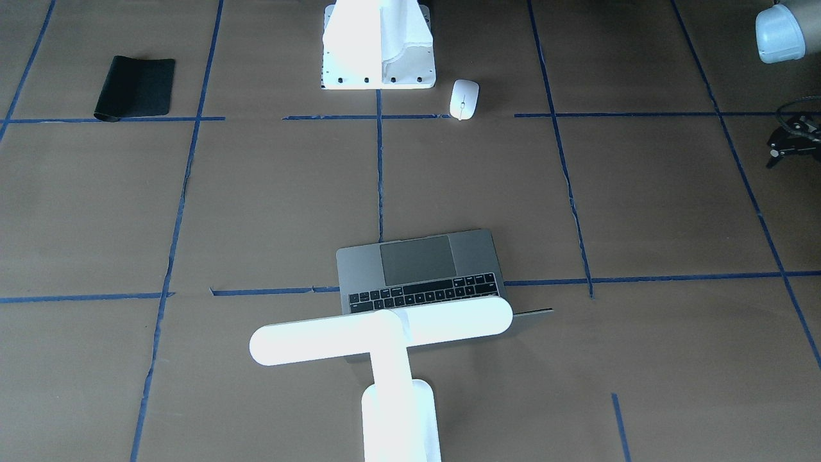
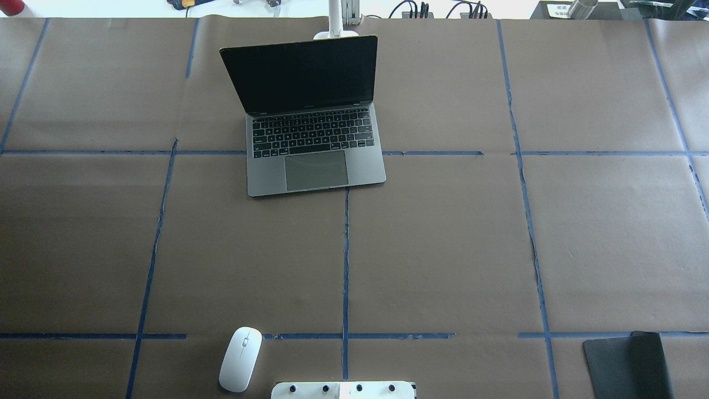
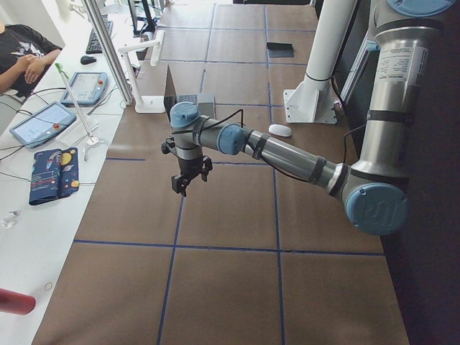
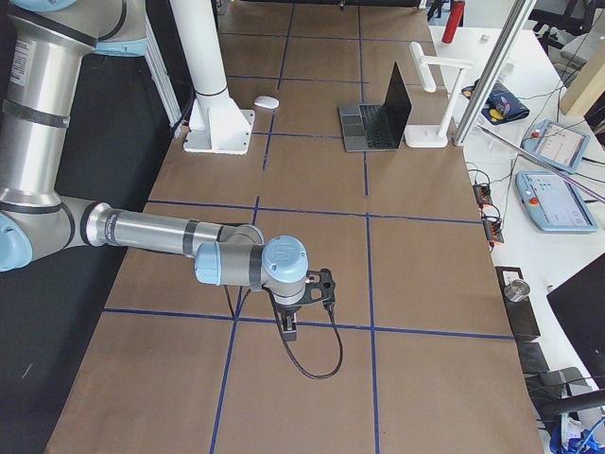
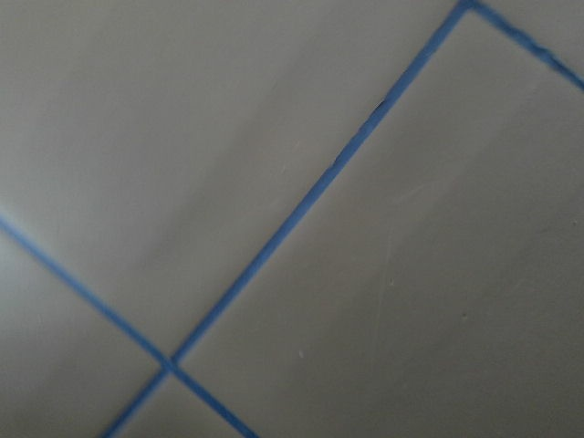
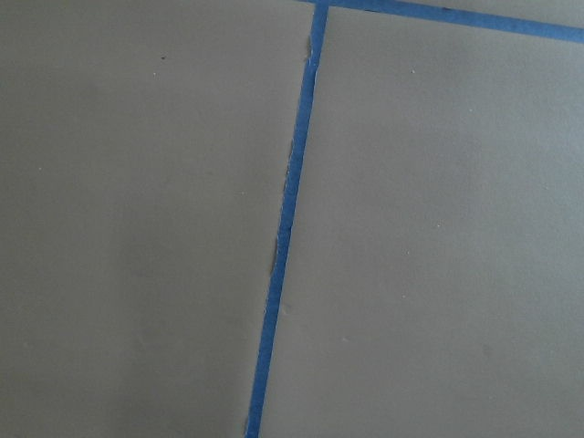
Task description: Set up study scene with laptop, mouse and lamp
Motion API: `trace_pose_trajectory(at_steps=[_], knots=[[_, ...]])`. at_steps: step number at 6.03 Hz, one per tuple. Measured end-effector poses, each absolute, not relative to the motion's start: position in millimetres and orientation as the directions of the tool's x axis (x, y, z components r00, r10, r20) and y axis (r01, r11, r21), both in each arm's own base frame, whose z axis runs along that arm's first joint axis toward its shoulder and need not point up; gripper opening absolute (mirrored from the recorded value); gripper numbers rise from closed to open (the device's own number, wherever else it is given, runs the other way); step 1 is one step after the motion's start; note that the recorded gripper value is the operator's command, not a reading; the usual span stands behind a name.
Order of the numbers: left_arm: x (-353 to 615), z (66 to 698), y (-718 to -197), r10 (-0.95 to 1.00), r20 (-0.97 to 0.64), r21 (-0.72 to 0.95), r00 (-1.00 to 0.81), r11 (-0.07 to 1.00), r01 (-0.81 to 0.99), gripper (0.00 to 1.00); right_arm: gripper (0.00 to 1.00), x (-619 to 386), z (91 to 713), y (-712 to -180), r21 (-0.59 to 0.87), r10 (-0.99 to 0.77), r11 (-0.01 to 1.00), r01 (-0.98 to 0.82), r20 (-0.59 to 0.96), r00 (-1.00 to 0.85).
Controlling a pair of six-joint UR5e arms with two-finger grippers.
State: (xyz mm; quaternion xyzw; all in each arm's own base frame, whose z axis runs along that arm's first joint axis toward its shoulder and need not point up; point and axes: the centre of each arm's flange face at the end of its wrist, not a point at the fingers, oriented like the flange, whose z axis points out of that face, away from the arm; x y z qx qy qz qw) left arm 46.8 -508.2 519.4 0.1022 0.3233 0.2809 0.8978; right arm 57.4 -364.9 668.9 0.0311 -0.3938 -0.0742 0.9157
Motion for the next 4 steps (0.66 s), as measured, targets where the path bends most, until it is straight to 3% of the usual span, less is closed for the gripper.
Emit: trace_pose_trajectory(at_steps=[2, 4], knots=[[32, 544, -486, 0.483, -0.578, 0.287, 0.658, 0.875, -0.389, 1.00, 1.00, 34, 635, -361, 0.112, -0.148, 0.989, 0.097, 0.741, 0.655], [30, 547, -480, 0.476, -0.582, 0.281, 0.659, 0.879, -0.386, 1.00, 1.00, -1, 618, -325, 0.120, -0.121, 0.992, 0.044, 0.769, 0.627]])
